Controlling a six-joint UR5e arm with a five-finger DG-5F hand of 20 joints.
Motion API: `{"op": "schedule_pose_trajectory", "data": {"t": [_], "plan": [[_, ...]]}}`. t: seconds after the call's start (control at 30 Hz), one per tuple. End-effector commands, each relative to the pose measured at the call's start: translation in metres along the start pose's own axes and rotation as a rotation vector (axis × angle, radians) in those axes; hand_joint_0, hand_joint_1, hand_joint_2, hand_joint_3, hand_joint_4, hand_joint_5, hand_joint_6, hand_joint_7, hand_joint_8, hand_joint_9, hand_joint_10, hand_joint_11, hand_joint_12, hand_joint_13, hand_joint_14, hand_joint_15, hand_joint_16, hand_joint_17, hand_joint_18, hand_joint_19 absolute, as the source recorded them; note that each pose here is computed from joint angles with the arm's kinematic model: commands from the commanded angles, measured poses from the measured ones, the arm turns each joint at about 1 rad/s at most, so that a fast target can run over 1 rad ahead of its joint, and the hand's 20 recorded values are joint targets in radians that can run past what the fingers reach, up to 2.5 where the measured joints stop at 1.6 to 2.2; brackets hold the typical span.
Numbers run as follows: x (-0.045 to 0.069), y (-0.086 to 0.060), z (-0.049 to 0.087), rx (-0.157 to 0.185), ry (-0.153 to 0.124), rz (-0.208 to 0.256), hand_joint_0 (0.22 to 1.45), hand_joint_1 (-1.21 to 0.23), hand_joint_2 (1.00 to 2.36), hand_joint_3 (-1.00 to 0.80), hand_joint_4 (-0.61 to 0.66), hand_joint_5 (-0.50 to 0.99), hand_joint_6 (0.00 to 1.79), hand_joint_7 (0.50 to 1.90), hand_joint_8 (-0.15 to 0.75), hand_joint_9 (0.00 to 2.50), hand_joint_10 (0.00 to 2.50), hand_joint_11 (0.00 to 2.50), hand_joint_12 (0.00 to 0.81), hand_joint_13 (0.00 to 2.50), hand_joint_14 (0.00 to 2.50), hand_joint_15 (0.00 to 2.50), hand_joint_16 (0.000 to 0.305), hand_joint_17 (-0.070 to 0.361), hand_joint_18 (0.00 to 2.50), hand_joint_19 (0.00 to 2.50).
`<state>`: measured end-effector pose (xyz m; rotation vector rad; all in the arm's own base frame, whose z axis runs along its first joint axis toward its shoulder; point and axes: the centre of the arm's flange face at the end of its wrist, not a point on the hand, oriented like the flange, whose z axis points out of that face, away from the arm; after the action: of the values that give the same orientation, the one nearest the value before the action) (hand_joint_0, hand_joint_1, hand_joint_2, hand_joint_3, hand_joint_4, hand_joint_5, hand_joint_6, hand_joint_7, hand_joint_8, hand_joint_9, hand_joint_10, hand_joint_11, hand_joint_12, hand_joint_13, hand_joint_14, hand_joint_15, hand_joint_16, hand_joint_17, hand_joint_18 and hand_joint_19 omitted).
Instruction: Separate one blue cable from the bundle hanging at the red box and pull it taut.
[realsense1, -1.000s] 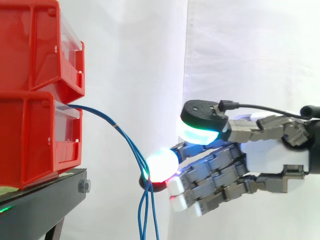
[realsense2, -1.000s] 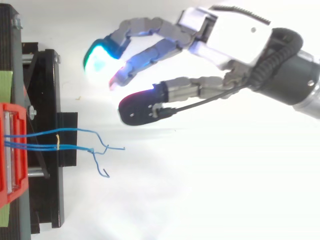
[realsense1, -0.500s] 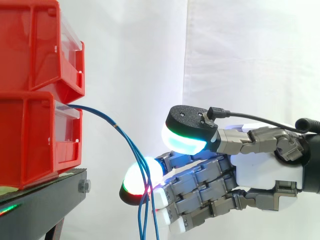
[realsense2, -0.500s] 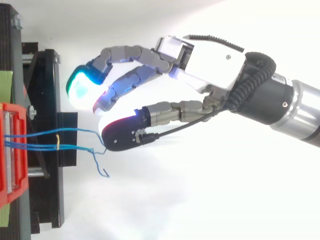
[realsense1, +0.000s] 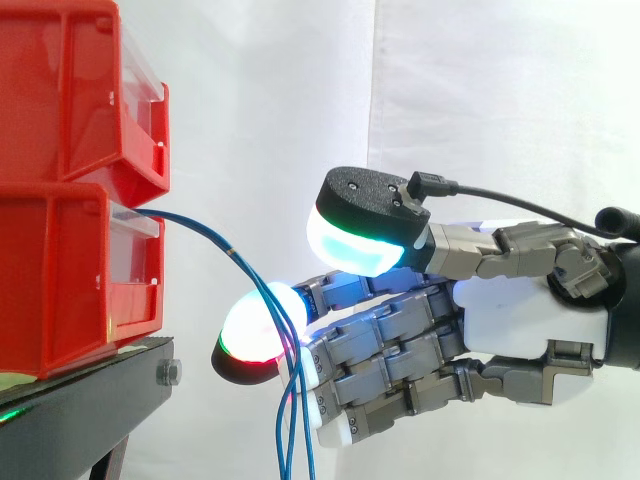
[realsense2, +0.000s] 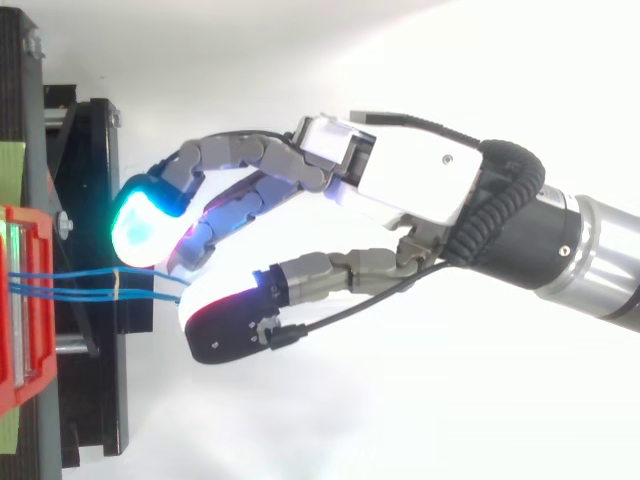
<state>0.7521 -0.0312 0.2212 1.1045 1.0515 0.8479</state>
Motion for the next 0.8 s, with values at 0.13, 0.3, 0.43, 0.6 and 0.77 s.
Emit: {"op": "schedule_pose_trajectory", "data": {"t": [0.13, 0.3, 0.43, 0.6, 0.77], "plan": [[0.006, 0.003, -0.001, 0.001, -0.012, 0.019, 0.60, -0.62, 1.01, -0.43, 0.27, -0.16, 0.50, 0.87, 0.323, 0.93, 0.01, 0.47, 0.290, 0.86, 0.01, 0.37, 0.025, 0.057, 0.70, 0.31], [0.010, 0.000, -0.002, 0.004, -0.012, 0.032, 0.60, -0.62, 1.01, -0.43, 0.27, -0.16, 0.50, 0.87, 0.323, 0.94, 0.01, 0.47, 0.291, 0.86, 0.01, 0.38, 0.025, 0.057, 0.70, 0.31], [0.017, -0.009, 0.004, 0.004, -0.008, 0.070, 0.60, -0.62, 1.01, -0.43, 0.27, -0.16, 0.50, 0.87, 0.326, 0.94, 0.01, 0.47, 0.291, 0.86, 0.01, 0.38, 0.026, 0.058, 0.71, 0.32], [0.026, -0.016, 0.012, 0.011, 0.001, 0.109, 0.60, -0.62, 1.01, -0.43, 0.27, -0.16, 0.50, 0.88, 0.325, 0.94, 0.01, 0.48, 0.294, 0.87, 0.01, 0.39, 0.026, 0.058, 0.71, 0.32], [0.025, -0.018, 0.010, 0.031, 0.007, 0.106, 0.60, -0.62, 1.01, -0.43, 0.27, -0.16, 0.50, 0.88, 0.326, 0.94, 0.01, 0.47, 0.295, 0.87, 0.01, 0.39, 0.026, 0.058, 0.71, 0.33]]}}
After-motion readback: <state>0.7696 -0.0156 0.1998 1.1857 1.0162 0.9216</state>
